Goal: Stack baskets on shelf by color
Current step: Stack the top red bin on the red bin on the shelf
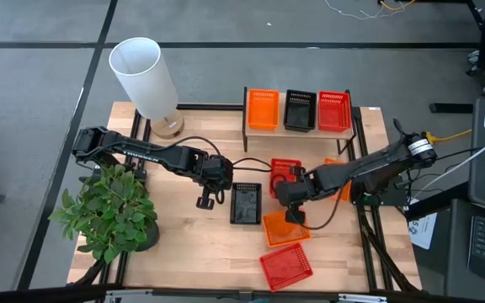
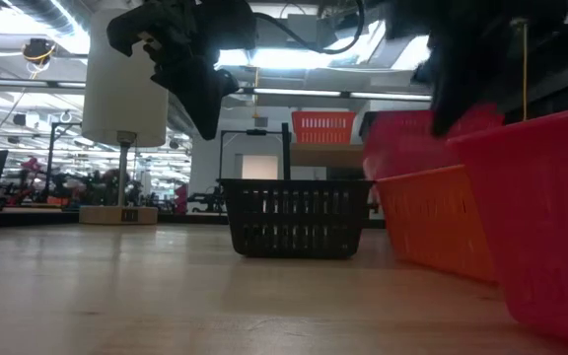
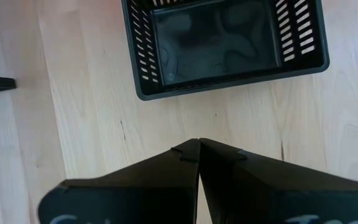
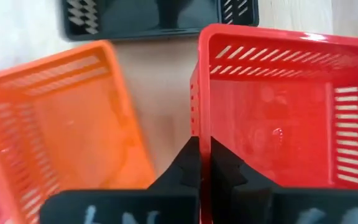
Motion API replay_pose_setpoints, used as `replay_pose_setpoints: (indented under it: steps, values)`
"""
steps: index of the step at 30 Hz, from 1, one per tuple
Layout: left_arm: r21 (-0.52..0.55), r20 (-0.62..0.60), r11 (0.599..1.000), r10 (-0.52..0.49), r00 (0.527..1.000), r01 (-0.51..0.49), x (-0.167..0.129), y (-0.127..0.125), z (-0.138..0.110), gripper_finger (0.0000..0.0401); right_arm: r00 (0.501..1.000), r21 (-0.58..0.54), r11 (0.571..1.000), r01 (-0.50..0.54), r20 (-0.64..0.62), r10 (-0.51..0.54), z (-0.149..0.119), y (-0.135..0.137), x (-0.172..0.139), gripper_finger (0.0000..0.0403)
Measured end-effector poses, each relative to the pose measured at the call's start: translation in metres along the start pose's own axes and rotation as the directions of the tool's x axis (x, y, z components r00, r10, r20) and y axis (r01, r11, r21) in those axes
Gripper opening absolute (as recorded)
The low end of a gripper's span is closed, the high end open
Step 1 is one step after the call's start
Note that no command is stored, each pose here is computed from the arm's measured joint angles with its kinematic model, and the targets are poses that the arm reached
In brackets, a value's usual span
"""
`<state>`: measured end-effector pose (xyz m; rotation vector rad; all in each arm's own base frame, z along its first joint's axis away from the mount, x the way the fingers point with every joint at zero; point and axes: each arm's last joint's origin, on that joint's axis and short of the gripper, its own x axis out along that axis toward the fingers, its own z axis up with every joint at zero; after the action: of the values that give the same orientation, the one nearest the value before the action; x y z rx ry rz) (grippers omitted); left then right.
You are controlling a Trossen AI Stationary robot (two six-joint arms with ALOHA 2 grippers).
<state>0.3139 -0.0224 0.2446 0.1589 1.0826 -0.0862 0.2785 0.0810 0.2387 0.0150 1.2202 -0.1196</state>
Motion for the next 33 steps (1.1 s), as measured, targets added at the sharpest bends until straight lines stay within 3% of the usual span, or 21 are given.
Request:
replay_pose_setpoints:
  steps: [4,8,13,18,28,33]
  values:
    - [0.0,0.001,1.0,0.0,1.0,0.0,0.0,0.0,0.0,0.0,0.999,-0.026,0.999,0.021,-0.036,-0.022,0.001,0.014,-0.032,0.0002]
    - [0.0,0.004,1.0,0.001,1.0,-0.001,0.0,0.0,0.0,0.0,0.989,-0.07,0.989,0.128,-0.065,-0.133,-0.006,0.022,-0.057,0.0002]
    - [0.0,0.004,1.0,0.001,1.0,-0.001,0.0,0.0,0.0,0.0,0.953,-0.053,0.958,0.283,-0.096,-0.287,-0.022,0.016,-0.074,0.0001]
    - [0.001,0.005,1.0,0.001,1.0,-0.001,0.0,0.0,0.0,0.0,0.929,-0.047,0.937,0.346,-0.118,-0.35,-0.037,0.006,-0.093,0.0001]
    - [0.0,0.024,1.0,0.003,1.0,-0.003,0.0,0.0,0.002,0.0,0.895,0.028,0.902,0.43,0.116,-0.43,-0.062,-0.045,-0.15,0.0001]
    - [0.0,0.028,1.0,0.003,1.0,-0.003,0.0,0.001,0.003,0.0,0.835,0.036,0.857,0.513,0.211,-0.509,-0.085,-0.083,-0.181,0.0]
